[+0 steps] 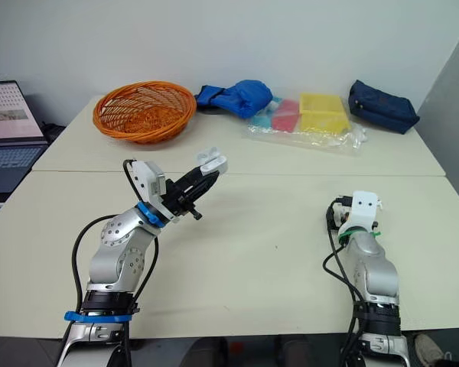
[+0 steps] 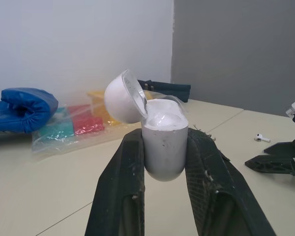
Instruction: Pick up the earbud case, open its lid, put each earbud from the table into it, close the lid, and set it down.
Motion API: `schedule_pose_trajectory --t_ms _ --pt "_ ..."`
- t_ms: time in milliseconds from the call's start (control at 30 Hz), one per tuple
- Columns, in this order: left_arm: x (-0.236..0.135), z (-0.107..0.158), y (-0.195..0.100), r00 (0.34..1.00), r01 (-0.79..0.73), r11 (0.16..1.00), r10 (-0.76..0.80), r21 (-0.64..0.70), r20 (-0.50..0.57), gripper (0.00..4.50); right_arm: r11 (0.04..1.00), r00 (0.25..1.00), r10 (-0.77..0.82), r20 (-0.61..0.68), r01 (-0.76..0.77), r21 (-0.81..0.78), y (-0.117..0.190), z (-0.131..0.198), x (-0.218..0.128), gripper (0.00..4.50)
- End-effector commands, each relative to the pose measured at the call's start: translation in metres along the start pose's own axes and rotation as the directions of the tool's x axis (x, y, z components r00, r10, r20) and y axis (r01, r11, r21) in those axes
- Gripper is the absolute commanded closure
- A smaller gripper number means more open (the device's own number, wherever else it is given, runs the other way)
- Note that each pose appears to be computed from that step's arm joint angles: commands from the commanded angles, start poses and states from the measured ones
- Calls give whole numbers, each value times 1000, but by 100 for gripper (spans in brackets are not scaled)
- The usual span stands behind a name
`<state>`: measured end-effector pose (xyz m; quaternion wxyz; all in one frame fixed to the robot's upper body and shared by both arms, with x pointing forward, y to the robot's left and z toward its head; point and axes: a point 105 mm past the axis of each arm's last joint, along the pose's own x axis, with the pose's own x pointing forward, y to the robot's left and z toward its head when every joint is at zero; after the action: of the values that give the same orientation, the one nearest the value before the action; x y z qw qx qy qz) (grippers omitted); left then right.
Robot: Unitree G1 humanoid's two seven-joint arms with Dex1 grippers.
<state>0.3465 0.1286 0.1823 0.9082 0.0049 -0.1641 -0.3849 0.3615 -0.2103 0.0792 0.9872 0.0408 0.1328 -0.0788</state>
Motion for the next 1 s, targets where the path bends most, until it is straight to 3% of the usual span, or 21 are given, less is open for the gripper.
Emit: schedule_pose_trajectory --t_ms 33,367,600,733,833,933,1000 --pt "6 17 -1 999 12 999 -14 49 45 375 1000 1000 2 13 -2 13 5 -2 -5 60" --pt "9 20 3 999 15 998 -18 57 51 375 1000 1000 17 17 -17 -7 7 -4 2 406" --pt "8 17 1 998 18 999 -21 50 53 375 998 999 35 26 -34 -44 1 -2 1 409" --pt "4 14 -1 999 21 999 -23 46 45 375 962 961 269 64 -265 -59 28 13 -10 409" --pt "0 11 -2 999 36 998 -38 44 32 375 839 851 524 25 -511 -188 49 24 -31 409" --pt "-6 5 -6 998 69 997 -69 32 11 375 559 660 718 -222 -736 -380 38 24 -68 409" --pt "-8 3 -9 997 74 997 -74 26 9 375 469 601 717 -354 -791 -393 16 23 -79 409"
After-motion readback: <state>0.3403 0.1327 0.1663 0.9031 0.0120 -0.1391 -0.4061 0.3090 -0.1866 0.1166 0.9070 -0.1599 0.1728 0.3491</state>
